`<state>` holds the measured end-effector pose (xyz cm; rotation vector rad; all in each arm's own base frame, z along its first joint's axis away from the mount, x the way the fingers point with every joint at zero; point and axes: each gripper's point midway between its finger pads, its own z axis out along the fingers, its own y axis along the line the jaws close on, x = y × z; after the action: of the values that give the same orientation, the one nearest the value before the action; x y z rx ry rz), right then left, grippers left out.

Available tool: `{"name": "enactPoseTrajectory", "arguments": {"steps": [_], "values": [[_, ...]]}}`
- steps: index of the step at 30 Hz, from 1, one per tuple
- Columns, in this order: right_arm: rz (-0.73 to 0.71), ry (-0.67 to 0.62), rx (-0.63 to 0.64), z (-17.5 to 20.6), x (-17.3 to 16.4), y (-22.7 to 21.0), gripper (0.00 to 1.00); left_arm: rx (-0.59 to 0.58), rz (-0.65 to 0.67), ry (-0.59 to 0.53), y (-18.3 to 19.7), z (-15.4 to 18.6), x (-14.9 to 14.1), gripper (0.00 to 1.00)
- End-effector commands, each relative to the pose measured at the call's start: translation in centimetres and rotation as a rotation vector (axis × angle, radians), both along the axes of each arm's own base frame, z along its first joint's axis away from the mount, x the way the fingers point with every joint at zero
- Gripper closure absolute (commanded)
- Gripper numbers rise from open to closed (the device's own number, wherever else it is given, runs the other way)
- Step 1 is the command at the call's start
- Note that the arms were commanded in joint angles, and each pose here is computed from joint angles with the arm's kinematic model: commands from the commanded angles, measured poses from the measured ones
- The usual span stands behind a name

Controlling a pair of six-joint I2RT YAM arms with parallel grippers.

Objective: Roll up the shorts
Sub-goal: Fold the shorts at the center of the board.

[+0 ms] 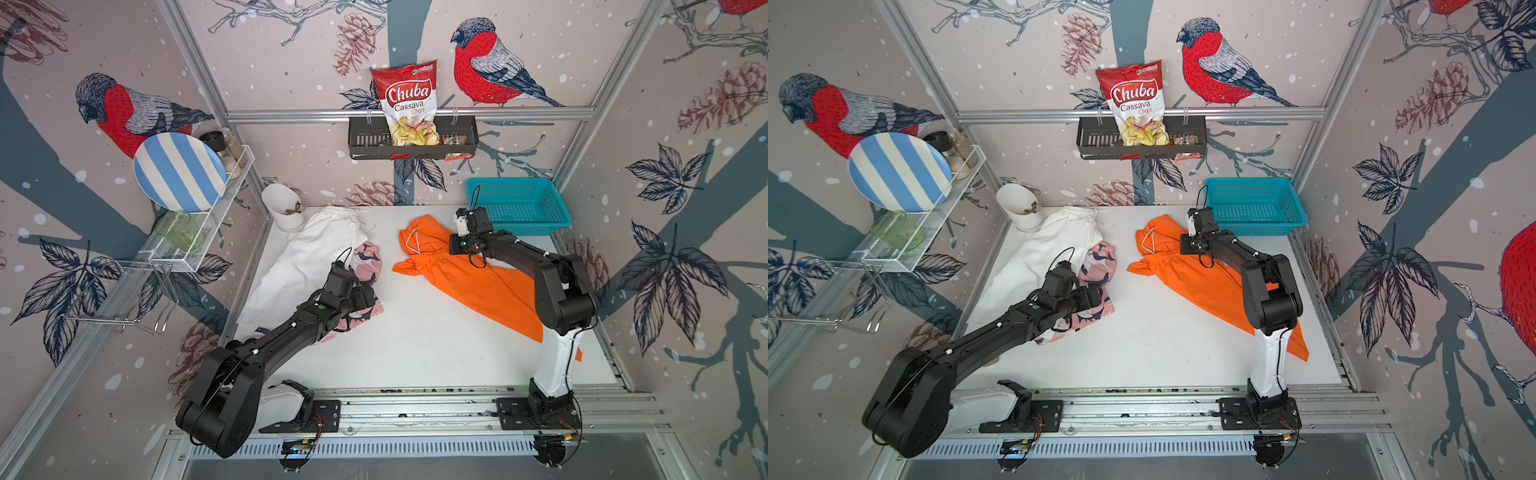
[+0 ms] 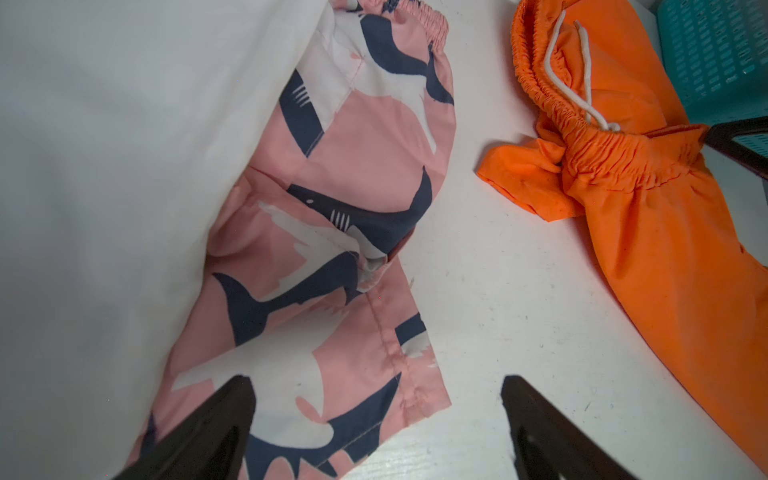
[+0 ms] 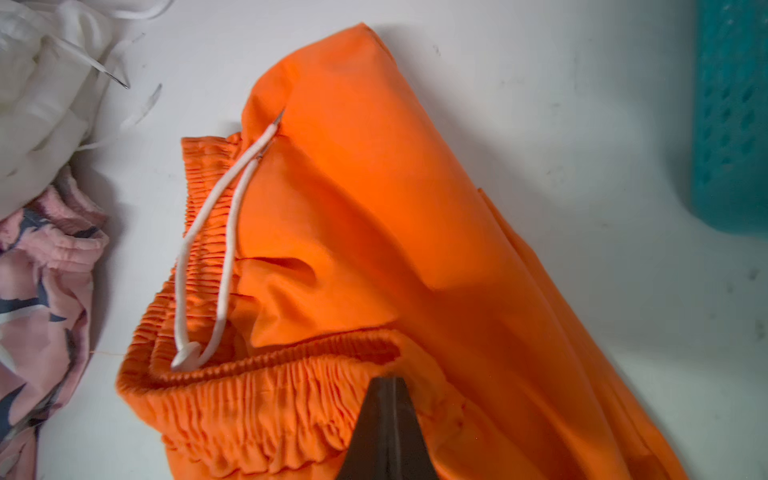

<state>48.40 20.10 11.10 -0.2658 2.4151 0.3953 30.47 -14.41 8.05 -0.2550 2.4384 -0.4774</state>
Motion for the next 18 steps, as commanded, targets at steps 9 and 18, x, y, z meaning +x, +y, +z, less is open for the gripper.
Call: {"name": "enactPoseTrajectory", "arguments": {"steps": [9,18], "values": [[-0.057,-0.291,0.040,15.5,0.3,-1.0,1.00,-0.022,0.010,-0.069,-1.1,2.8,1.7,0.05],[0.065,-0.004,-0.025,3.5,1.7,-0.5,0.61,-0.039,0.005,-0.034,-1.2,2.0,0.8,0.04]]}}
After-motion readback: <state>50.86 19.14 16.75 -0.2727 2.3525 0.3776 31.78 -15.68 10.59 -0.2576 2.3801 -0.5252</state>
